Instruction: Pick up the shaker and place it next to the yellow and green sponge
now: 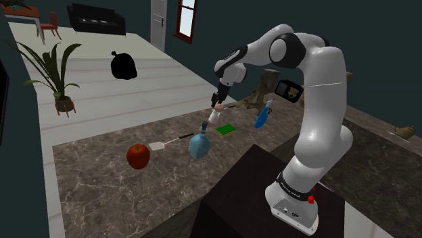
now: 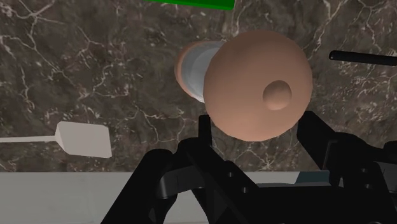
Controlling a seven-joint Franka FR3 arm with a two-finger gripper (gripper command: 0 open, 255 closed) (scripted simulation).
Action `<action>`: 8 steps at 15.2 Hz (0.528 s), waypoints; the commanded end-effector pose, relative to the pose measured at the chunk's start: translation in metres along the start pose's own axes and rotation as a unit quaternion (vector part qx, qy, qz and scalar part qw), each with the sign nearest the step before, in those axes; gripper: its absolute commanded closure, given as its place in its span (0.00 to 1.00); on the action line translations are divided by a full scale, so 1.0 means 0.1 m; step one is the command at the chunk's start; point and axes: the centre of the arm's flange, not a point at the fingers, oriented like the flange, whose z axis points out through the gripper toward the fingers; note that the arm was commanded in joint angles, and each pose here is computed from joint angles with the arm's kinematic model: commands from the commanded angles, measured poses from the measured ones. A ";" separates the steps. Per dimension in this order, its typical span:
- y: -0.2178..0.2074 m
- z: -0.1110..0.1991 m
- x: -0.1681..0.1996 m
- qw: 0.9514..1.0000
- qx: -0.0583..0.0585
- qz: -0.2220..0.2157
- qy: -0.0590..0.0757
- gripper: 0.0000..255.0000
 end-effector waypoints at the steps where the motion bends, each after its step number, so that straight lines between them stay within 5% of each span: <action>1: 0.00 0.00 0.00 1.000 0.000 0.000 0.000 1.00; 2: 0.00 0.00 0.00 1.000 0.000 0.000 0.000 0.00; 8: 0.00 -0.13 0.00 1.000 0.000 0.000 0.000 0.00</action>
